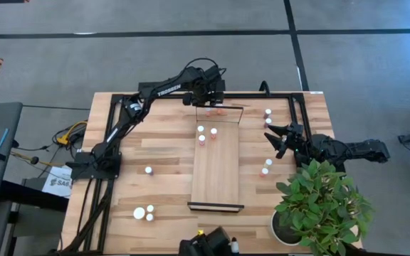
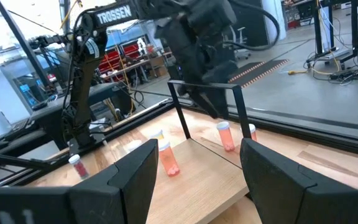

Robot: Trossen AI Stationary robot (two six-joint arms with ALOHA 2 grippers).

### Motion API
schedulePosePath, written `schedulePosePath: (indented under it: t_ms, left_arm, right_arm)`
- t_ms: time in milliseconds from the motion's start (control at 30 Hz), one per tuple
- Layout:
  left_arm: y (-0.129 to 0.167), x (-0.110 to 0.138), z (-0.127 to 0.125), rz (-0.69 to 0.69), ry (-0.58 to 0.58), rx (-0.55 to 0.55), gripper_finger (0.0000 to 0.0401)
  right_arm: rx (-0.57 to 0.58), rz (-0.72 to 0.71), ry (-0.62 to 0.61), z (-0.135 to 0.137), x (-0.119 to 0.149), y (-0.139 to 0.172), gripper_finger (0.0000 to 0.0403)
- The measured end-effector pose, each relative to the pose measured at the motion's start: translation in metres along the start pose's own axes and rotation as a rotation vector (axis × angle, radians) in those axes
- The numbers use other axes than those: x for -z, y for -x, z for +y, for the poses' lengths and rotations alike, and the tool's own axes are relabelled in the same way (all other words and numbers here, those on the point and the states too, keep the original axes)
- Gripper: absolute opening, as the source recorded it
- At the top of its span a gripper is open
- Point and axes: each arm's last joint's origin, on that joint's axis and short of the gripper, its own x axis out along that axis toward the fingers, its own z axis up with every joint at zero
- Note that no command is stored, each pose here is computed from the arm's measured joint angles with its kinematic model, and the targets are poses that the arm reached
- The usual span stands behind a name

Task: Pick and place medicine bottles onto shelf by color
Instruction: Put the purple pill bottle on the shelf

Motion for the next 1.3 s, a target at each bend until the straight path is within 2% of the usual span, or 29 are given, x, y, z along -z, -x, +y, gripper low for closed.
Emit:
schedulePosePath:
  t_ms: [233, 500, 700, 1300]
  left_arm:
    - [-0.013, -0.003, 0.005, 0.054, 0.037, -0.005, 0.0192]
    - [-0.016, -0.004, 0.003, 0.026, 0.037, -0.013, 0.0192]
    - [-0.035, -0.004, 0.007, 0.11, 0.05, -0.006, 0.0192]
    - [-0.035, -0.009, 0.01, 0.075, 0.057, -0.024, 0.0192]
  right_arm:
    - [0.0, 0.0, 0.0, 0.0, 0.0, 0.0, 0.0251]
    - [0.0, 0.0, 0.0, 0.0, 0.0, 0.0, 0.0251]
    - [0.0, 0.0, -0.001, 0.0, 0.0, 0.0, 0.0251]
    - [0.0, 0.0, 0.0, 0.0, 0.0, 0.0, 0.0251]
